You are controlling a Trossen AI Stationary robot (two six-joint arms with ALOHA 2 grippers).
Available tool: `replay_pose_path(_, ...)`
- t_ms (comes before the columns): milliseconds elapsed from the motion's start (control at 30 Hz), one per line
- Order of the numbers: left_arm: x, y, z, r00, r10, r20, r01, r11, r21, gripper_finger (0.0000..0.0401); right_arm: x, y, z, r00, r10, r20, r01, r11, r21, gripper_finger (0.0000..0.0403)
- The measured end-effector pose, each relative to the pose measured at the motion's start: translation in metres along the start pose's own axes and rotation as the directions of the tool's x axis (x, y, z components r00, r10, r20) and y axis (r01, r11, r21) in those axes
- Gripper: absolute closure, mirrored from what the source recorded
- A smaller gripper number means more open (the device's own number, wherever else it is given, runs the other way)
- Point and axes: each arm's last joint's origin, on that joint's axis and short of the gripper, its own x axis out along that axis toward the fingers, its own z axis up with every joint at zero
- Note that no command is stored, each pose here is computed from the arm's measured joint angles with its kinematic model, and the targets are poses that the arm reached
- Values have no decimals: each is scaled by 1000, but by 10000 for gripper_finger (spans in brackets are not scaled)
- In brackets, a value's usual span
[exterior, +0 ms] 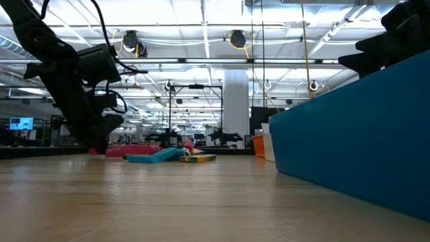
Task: Pick & Place School Supplies
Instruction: Put the pink puncher into the blue bin
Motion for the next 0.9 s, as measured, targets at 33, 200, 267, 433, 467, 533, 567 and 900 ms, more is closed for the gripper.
replay_pose_path(33, 0, -1, 1, 1000, 11, 25, -11, 1000, -3, 353, 0, 0, 0, 1000, 0, -1, 0, 1000, 0, 177)
replay_pose_path(200, -6, -5, 8, 988, 22, 151, -26, 999, 24, 356, 0, 0, 0, 1000, 0, 0, 0, 1000, 0, 177)
replay_pose_path(267, -10, -8, 12, 978, 10, 207, -22, 998, 53, 356, 0, 0, 0, 1000, 0, 0, 0, 1000, 0, 176)
replay_pose_path(433, -21, -17, 27, 933, -61, 355, 13, 990, 137, 352, 0, 0, 0, 1000, 0, 0, 0, 1000, 0, 176)
replay_pose_path(467, -24, -19, 29, 921, -89, 380, 25, 985, 171, 352, 0, 0, 0, 1000, 0, 0, 0, 1000, 0, 177)
replay_pose_path(533, -29, -25, 34, 893, -171, 416, 65, 965, 255, 355, 0, 0, 0, 1000, 0, -1, 0, 1000, 0, 176)
replay_pose_path(567, -32, -28, 36, 877, -216, 430, 88, 951, 297, 356, 0, 0, 0, 1000, 0, 0, 0, 1000, 0, 176)
replay_pose_path(900, -55, -48, 53, 612, -606, 509, 332, 780, 530, 352, 0, 0, 0, 1000, 0, 0, 0, 1000, 0, 177)
